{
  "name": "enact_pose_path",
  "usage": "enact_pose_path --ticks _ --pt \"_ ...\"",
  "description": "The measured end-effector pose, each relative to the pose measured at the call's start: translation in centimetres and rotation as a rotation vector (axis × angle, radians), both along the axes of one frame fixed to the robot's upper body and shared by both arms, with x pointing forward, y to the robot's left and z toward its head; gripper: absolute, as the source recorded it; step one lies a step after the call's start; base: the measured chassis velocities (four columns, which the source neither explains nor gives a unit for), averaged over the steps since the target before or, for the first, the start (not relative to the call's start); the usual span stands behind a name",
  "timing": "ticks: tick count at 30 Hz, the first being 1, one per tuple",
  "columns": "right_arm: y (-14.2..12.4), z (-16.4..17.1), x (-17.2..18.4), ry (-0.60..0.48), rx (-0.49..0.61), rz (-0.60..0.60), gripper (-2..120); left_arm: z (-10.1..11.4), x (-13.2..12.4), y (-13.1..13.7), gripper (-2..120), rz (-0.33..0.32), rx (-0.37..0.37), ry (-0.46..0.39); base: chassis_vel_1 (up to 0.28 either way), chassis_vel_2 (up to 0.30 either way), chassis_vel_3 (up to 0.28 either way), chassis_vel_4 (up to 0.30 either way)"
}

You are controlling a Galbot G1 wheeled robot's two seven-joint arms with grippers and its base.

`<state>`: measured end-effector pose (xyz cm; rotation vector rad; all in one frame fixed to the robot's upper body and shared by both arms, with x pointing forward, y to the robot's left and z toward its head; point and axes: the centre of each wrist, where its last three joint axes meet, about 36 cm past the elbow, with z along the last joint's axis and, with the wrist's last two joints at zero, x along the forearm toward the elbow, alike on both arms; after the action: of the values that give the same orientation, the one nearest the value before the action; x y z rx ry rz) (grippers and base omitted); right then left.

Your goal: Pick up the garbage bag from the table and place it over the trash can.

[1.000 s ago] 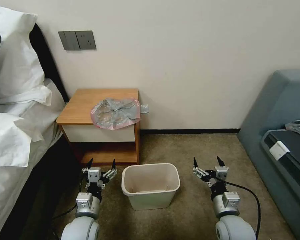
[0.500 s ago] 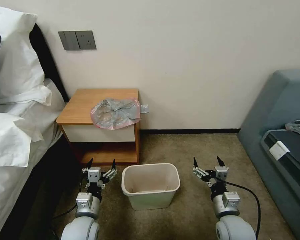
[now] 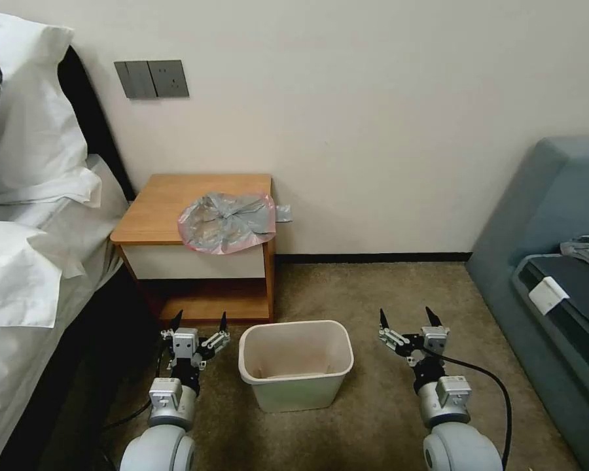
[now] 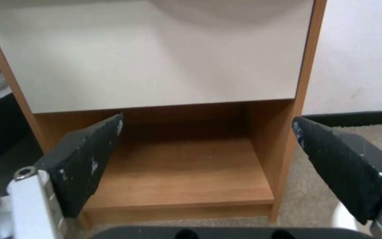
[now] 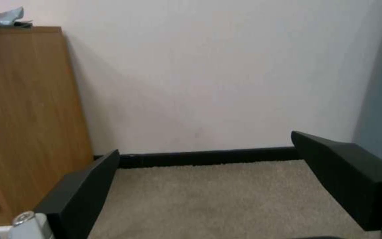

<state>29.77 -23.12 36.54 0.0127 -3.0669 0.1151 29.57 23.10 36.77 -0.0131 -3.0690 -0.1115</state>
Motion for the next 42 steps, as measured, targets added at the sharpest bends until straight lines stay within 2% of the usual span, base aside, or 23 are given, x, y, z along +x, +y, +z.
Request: enact_pose_path --ticks 4,9,11,12,15,16,18,21,22,24,30,36,40,42 --pt "0.0 0.2 -0.1 -0.002 0.0 0.0 100 2.4 -1.4 -0.2 100 -0.006 -0.023 -0.035 0.0 0.0 0.0 0.0" --pt "0.1 1.5 -0.7 -0.018 0.007 0.002 100 4.1 -2.4 -0.4 100 -0.011 -0.042 -0.057 0.0 0.0 0.0 0.0" --pt "0.1 3.0 -1.4 -0.031 0.019 0.006 100 5.9 -3.5 -0.5 100 -0.016 -0.061 -0.079 0.0 0.0 0.0 0.0" --pt "0.1 3.0 -1.4 -0.031 0.019 0.006 100 5.9 -3.5 -0.5 100 -0.016 -0.061 -0.079 0.0 0.0 0.0 0.0" --pt "0.2 6.0 -3.0 -0.058 0.044 0.016 100 8.9 -5.2 -0.8 100 -0.026 -0.094 -0.114 0.0 0.0 0.0 0.0" --pt "0.2 6.0 -3.0 -0.058 0.044 0.016 100 8.9 -5.2 -0.8 100 -0.026 -0.094 -0.114 0.0 0.0 0.0 0.0" --pt "0.3 8.7 -4.4 -0.082 0.063 0.025 100 11.4 -6.6 -1.0 100 -0.037 -0.121 -0.142 0.0 0.0 0.0 0.0" --pt "0.3 9.1 -4.6 -0.086 0.066 0.027 100 11.8 -6.8 -1.0 100 -0.039 -0.126 -0.147 0.0 0.0 0.0 0.0" --pt "0.4 10.5 -5.3 -0.1 0.075 0.033 100 13.3 -7.8 -1.0 100 -0.048 -0.136 -0.153 0.0 0.0 0.0 0.0" --pt "0.5 11.6 -6.0 -0.102 0.094 0.043 100 13.7 -8.3 -0.9 100 -0.052 -0.124 -0.127 0.0 0.0 0.0 0.0" --pt "0.5 11.5 -6.0 -0.087 0.112 0.057 100 13.7 -8.5 -0.6 100 -0.045 -0.109 -0.123 0.0 0.0 0.0 0.0" --pt "0.2 10.7 -5.1 -0.052 0.192 0.056 100 13.5 -8.4 -0.4 100 -0.04 -0.139 -0.152 0.0 0.0 0.0 0.0" --pt "-0.1 10.5 -4.6 -0.044 0.227 0.061 100 13.6 -8.3 -0.3 100 -0.046 -0.141 -0.149 0.0 0.0 0.0 0.0" --pt "-0.6 10.1 -3.3 -0.045 0.279 0.073 100 13.6 -8.1 -0.3 100 -0.065 -0.16 -0.123 0.0 0.0 0.0 0.0"
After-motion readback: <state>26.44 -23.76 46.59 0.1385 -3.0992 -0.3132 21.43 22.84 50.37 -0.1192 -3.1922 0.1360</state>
